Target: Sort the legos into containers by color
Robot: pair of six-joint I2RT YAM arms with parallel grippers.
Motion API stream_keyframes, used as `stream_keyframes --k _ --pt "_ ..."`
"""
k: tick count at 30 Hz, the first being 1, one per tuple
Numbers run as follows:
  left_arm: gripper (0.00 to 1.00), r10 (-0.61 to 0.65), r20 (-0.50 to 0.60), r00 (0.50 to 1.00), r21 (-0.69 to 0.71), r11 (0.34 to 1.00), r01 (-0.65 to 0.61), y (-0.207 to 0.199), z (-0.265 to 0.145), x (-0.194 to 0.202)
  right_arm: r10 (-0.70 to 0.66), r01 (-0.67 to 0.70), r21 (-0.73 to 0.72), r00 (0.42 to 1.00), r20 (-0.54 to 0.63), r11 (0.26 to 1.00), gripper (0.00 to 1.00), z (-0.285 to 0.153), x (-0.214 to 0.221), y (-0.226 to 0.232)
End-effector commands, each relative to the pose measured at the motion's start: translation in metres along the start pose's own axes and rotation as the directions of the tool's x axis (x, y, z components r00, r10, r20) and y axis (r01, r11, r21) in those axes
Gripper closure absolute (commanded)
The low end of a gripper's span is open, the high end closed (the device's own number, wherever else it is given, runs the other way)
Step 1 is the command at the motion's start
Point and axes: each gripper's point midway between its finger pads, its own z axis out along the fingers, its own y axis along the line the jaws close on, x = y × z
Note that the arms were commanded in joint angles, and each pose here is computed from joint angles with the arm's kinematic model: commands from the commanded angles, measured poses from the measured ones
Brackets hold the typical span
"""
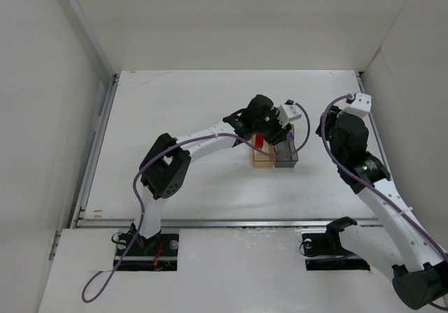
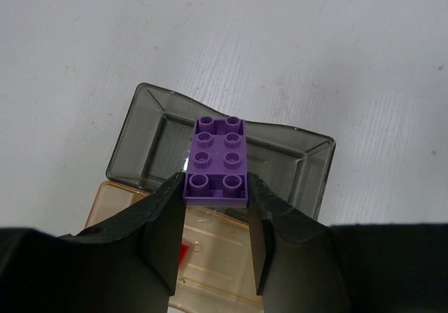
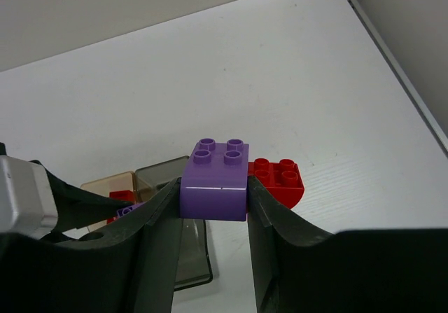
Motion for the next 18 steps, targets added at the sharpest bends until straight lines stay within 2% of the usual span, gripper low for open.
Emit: stream_keyframes --k 1,4,6,7,10,11,13,15,18 --pt "0.82 0.092 0.006 0.996 -0.002 0.996 -0.092 -0.001 -0.004 -0.011 -0.003 0.005 -0.036 1.000 0.030 0.999 1.00 -0.005 -0.010 0.003" --pt "0.79 0.117 -0.011 0.993 0.004 0.993 -0.117 -0.001 -0.004 -0.004 -0.019 0.021 -0.067 0.999 0.031 0.998 1.00 -0.006 -0.011 0.008" --pt "0.73 0.137 -0.017 0.990 0.016 0.990 -0.137 -0.007 -0.003 -0.003 -0.023 0.026 -0.080 0.999 0.039 0.996 1.00 -0.006 -0.013 0.011" --pt "0.61 0.151 -0.028 0.988 0.021 0.988 -0.151 -0.007 -0.003 0.000 -0.018 0.023 -0.108 0.999 0.041 0.994 1.00 -0.007 -0.016 0.016" --pt "0.36 0.156 -0.026 0.987 0.029 0.988 -0.155 -0.012 -0.002 -0.001 -0.028 0.033 -0.131 0.999 0.036 0.991 1.00 -0.006 -0.015 0.021" --pt "0.23 0.163 -0.017 0.986 0.034 0.986 -0.162 -0.016 -0.001 -0.006 -0.024 0.030 -0.154 0.999 0.038 0.988 1.00 -0.007 -0.018 0.025" --pt "0.09 0.167 -0.002 0.986 0.038 0.985 -0.167 -0.018 -0.005 -0.013 -0.036 0.041 -0.177 0.999 0.034 0.983 1.00 -0.008 -0.017 0.029" --pt "0.03 0.191 0.017 0.981 0.044 0.980 -0.192 -0.019 -0.013 -0.027 -0.049 0.054 -0.216 0.998 0.029 0.975 1.00 -0.009 -0.017 0.037" --pt "0.01 0.231 0.078 0.970 0.050 0.971 -0.235 -0.028 -0.041 -0.054 -0.063 0.069 -0.304 0.998 0.029 0.950 1.00 -0.016 -0.023 0.052"
